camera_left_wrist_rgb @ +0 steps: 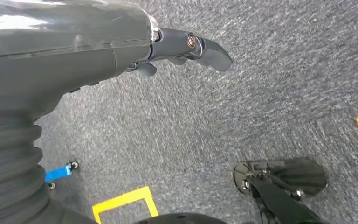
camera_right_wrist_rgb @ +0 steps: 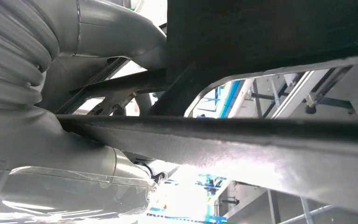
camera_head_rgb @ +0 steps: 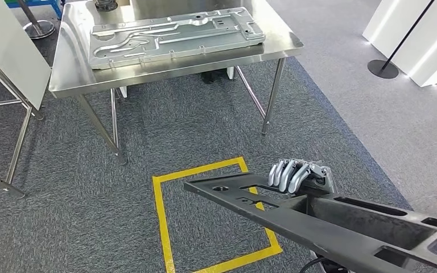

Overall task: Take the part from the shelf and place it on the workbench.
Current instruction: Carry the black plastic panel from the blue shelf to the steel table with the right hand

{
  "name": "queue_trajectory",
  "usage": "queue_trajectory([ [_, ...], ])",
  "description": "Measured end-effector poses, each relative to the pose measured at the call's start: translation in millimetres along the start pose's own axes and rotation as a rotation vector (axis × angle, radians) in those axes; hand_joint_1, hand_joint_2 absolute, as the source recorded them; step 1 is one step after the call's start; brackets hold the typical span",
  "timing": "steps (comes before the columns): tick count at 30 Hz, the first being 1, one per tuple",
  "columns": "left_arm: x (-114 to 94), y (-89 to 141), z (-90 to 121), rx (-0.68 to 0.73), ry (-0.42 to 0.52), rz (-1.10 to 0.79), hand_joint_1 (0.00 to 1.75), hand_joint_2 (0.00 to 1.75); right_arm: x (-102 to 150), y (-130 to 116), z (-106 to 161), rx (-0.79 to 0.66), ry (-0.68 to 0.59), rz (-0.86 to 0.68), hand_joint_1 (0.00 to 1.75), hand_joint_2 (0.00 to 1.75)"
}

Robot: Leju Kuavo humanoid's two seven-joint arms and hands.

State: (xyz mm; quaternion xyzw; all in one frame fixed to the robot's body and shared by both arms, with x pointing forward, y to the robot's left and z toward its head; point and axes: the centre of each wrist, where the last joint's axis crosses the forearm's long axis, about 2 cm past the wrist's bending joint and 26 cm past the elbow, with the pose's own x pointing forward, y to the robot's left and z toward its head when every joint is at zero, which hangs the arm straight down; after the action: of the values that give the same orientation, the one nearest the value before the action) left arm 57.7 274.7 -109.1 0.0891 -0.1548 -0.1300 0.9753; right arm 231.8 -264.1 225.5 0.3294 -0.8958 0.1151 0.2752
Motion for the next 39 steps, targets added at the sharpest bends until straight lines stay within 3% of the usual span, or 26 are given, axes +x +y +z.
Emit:
queue_trajectory([
  [35,2.6,-5.4,0.8,-0.032,-0.003,0.007,0.0,1.75,2.4,0.2,-1.1,-0.005,0.019,0.037,1.31,1.75],
  [39,3.0,-5.2,0.6,-0.034,-0.004,0.006,0.0,1.75,2.9,1.0,-1.6,-0.001,0.014,-0.036,1.31,1.75],
])
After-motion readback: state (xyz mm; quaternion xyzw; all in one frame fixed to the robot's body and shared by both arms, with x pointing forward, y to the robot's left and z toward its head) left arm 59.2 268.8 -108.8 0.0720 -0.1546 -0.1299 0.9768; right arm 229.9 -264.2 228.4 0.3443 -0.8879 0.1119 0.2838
